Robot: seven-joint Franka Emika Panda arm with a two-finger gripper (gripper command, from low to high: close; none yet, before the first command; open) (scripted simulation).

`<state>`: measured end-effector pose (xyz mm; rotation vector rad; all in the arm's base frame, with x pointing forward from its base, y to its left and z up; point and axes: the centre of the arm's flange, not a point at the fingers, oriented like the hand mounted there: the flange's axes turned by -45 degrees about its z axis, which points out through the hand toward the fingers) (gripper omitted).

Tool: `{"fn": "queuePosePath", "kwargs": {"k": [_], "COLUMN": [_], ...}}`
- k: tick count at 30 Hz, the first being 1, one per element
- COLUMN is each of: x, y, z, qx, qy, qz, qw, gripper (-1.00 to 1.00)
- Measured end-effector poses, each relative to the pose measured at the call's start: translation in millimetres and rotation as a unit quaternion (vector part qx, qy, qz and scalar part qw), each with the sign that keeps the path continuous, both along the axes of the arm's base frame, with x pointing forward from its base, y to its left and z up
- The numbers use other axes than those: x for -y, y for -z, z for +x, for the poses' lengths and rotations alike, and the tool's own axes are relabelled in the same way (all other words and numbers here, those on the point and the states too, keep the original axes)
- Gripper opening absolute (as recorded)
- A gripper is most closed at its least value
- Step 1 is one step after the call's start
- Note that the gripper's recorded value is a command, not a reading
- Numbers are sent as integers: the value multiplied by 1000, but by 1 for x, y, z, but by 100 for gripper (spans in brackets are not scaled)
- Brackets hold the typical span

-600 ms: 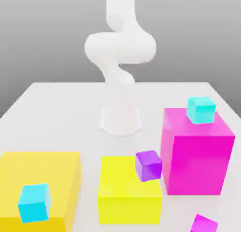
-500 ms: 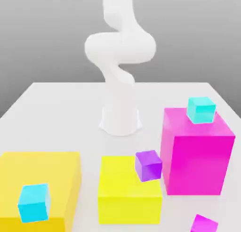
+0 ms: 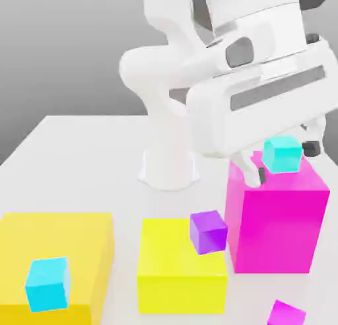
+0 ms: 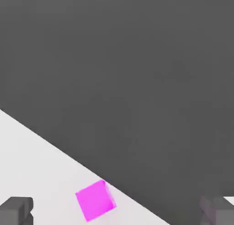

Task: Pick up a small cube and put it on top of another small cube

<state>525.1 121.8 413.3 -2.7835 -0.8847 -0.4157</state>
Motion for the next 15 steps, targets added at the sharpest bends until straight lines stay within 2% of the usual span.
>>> {"fn": "queuePosePath", "kwargs": {"k": [8,15], "x": [-46,-70], "y": [125,218], "z": [4,-8], "qx": [-52,-73], "qy": [-108,-200], "qz": [-69,-146], "qw": [990,966], "gripper": [0,0]}}
